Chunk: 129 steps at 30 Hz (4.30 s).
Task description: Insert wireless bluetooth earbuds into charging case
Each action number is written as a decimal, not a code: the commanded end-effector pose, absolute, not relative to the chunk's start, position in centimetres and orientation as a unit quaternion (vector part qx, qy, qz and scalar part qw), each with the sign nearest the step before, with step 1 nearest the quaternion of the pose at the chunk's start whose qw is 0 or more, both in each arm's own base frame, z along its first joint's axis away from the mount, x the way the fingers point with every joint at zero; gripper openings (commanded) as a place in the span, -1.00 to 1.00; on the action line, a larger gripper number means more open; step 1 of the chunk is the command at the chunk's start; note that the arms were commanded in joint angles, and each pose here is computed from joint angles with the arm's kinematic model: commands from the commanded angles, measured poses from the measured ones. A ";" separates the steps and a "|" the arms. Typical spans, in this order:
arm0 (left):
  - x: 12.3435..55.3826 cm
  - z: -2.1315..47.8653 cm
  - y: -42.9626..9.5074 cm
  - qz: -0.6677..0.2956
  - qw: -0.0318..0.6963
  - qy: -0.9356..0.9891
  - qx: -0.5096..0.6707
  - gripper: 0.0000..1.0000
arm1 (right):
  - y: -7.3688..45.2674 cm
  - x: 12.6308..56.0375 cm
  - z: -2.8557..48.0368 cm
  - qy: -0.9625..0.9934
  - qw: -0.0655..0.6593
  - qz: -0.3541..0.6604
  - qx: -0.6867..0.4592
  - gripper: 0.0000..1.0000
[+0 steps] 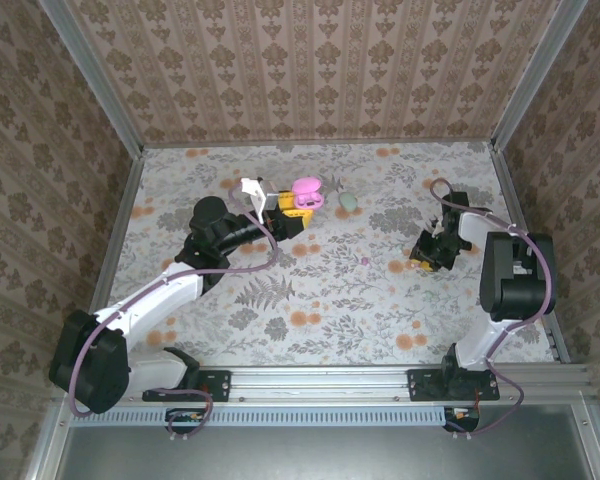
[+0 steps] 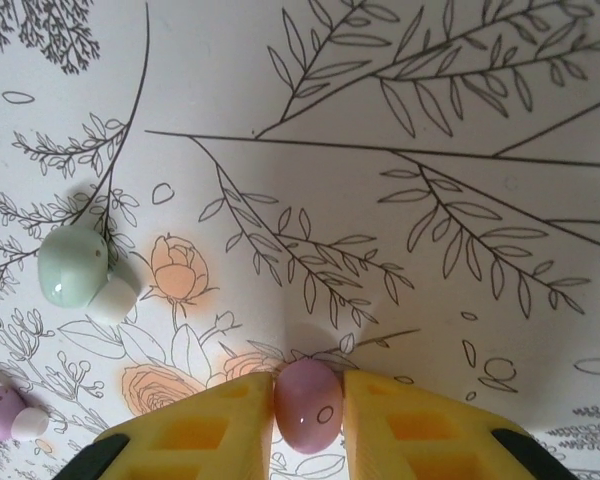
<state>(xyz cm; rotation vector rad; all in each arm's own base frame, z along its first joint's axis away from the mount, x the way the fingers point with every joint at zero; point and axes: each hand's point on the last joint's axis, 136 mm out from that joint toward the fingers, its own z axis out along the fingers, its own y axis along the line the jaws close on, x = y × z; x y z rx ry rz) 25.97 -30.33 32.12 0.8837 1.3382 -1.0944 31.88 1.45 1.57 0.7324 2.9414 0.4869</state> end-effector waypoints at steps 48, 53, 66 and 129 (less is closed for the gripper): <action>27.1 30.9 -31.6 -0.467 0.547 0.575 0.390 -0.29 | 5.6 32.1 13.2 0.970 0.173 0.129 0.109 -0.55; 27.2 29.7 -32.3 -0.473 0.533 0.578 0.398 -0.29 | 8.7 32.2 19.3 0.958 0.238 0.151 0.050 -0.55; 26.2 28.6 -33.4 -0.486 0.511 0.569 0.423 -0.29 | 16.9 31.4 30.6 0.905 0.351 0.229 -0.070 -0.55; 25.4 30.8 -33.3 -0.484 0.527 0.551 0.430 -0.30 | 24.7 31.5 29.3 0.887 0.340 0.207 -0.232 -0.52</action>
